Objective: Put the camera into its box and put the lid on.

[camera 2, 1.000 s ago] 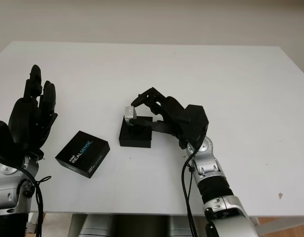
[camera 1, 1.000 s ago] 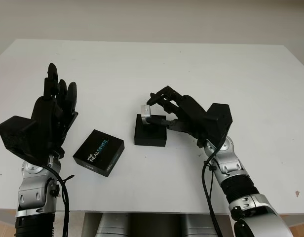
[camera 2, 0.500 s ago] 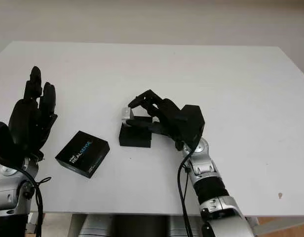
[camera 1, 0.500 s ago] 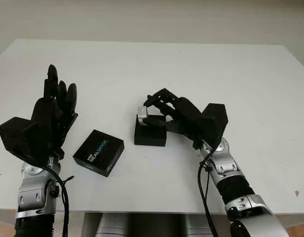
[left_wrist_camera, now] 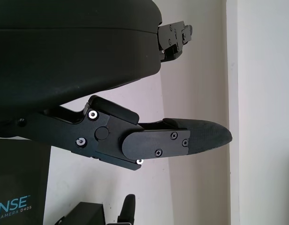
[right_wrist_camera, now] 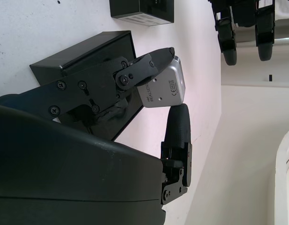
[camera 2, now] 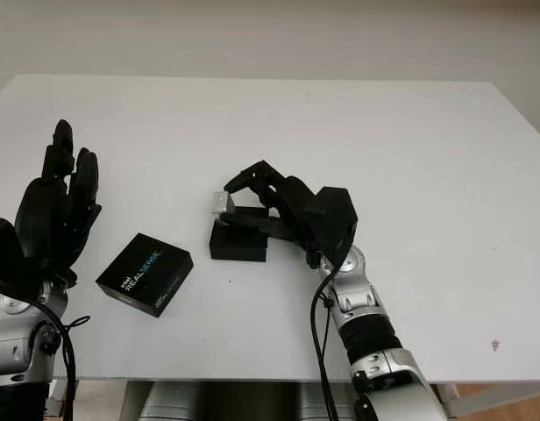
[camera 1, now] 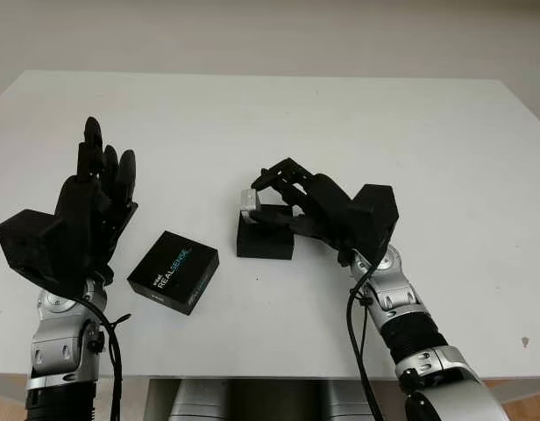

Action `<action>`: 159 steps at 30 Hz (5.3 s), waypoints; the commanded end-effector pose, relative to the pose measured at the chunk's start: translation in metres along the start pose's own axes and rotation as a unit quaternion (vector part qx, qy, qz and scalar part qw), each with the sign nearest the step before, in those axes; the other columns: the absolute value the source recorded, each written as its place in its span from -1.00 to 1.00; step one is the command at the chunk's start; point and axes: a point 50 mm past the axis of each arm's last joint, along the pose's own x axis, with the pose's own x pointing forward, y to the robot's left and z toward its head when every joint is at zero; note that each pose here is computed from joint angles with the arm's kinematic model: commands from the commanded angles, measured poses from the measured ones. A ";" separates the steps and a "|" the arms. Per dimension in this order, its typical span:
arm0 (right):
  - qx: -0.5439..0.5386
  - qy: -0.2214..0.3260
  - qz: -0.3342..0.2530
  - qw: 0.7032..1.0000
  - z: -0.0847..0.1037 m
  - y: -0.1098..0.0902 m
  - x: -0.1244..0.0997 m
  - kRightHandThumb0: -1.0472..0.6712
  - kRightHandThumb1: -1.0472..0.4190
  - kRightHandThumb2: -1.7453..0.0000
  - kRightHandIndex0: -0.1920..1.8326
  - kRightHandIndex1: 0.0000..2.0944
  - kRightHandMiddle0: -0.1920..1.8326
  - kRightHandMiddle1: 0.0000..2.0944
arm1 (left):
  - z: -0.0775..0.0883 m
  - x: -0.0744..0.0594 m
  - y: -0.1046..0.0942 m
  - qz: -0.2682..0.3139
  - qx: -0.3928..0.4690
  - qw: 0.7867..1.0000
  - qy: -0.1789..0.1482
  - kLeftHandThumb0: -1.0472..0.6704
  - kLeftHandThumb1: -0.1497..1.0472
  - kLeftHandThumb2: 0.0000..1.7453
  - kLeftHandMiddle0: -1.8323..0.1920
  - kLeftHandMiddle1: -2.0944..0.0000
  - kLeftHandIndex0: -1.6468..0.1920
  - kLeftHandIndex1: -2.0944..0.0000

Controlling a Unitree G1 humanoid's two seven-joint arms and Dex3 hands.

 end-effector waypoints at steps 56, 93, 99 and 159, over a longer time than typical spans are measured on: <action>-0.231 0.034 0.029 0.972 -0.011 -0.003 -0.022 -0.26 -0.82 0.94 -0.55 -0.93 -0.43 0.59 | 0.003 -0.003 0.003 0.001 0.007 1.000 -0.004 -0.67 1.00 -0.45 0.98 0.95 0.99 0.95; -0.347 0.033 -0.053 0.936 0.004 -0.028 -0.032 -0.33 -0.87 0.94 -0.56 -0.95 -0.57 0.07 | 0.002 -0.004 0.005 -0.011 0.009 1.000 0.003 -0.68 1.00 -0.45 0.99 0.95 1.00 0.97; -0.327 0.023 -0.063 0.942 -0.001 -0.020 -0.031 -0.26 -0.90 0.94 -0.53 -0.94 -0.44 0.26 | 0.002 -0.006 0.005 -0.008 0.008 1.000 0.004 -0.66 1.00 -0.44 0.98 0.95 1.00 0.98; -0.200 -0.029 -0.169 0.965 -0.033 0.033 -0.035 -0.12 -0.96 0.94 -0.48 -0.93 -0.67 0.68 | 0.003 -0.009 0.012 -0.022 0.004 1.000 0.014 -0.65 1.00 -0.44 1.00 0.97 1.00 1.00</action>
